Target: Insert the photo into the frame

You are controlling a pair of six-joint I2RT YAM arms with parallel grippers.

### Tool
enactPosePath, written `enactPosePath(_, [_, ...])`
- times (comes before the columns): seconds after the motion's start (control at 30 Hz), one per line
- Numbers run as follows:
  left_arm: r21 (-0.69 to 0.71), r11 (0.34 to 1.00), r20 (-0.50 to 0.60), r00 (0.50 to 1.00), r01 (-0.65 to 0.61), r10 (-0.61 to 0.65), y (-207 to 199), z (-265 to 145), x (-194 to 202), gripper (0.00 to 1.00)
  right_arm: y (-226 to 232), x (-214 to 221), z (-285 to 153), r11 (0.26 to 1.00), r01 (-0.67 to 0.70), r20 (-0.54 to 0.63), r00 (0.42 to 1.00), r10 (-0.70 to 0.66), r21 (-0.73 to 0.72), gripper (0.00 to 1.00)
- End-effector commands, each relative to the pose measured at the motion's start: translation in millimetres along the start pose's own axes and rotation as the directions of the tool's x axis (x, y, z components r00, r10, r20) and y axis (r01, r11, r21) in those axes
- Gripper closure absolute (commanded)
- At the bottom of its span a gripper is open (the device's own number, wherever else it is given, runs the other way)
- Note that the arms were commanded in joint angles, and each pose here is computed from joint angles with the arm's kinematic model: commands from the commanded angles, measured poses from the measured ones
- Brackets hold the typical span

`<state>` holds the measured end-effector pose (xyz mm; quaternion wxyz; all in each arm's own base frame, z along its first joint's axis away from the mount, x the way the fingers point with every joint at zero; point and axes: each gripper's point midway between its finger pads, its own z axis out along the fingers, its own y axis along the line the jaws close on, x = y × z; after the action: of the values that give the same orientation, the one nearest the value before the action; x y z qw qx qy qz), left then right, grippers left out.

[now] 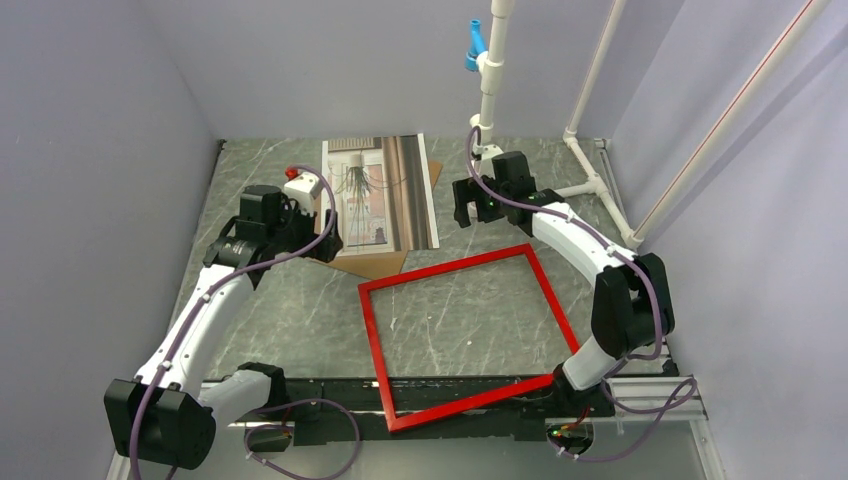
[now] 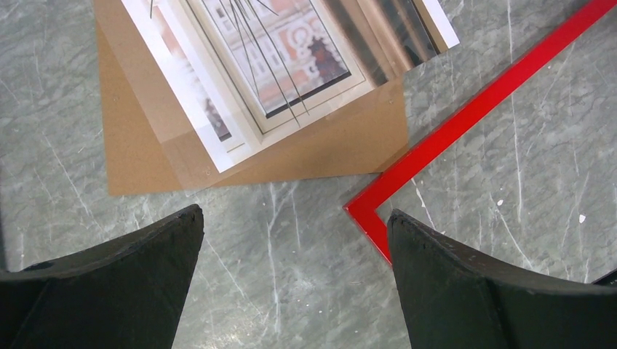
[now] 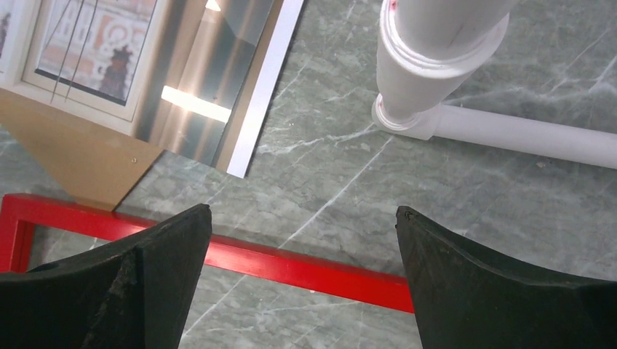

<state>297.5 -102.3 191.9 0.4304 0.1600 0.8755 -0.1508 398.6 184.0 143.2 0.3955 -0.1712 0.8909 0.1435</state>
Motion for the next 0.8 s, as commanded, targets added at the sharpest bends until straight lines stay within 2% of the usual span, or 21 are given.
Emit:
enactPosePath(0.0, [0.018, 0.999, 0.033, 0.999, -0.036, 0.035, -5, -3, -12, 0.01, 8, -29, -10, 0.999, 0.002, 0.106, 0.994, 0.003, -0.043, 0.00])
enactPosePath(0.3, [0.073, 0.993, 0.004, 0.996, -0.090, 0.090, -33, 2, -5, 0.01, 18, -6, -26, 0.994, -0.062, 0.079, 0.995, 0.069, -0.089, 0.00])
enactPosePath(0.4, [0.140, 0.983, -0.035, 0.992, -0.117, 0.123, -63, 4, 6, 0.01, 23, 5, -33, 0.989, -0.102, 0.069, 0.992, 0.110, -0.107, 0.00])
enactPosePath(0.57, [0.263, 0.960, -0.090, 0.989, -0.091, 0.119, -121, 3, 33, 0.01, 29, 33, -46, 0.975, -0.187, 0.034, 0.981, 0.192, -0.119, 0.00])
enactPosePath(0.77, [0.337, 0.926, -0.173, 0.956, -0.169, 0.238, -178, 10, 74, 0.01, 29, 73, -55, 0.945, -0.315, -0.035, 0.949, 0.313, -0.091, 0.00])
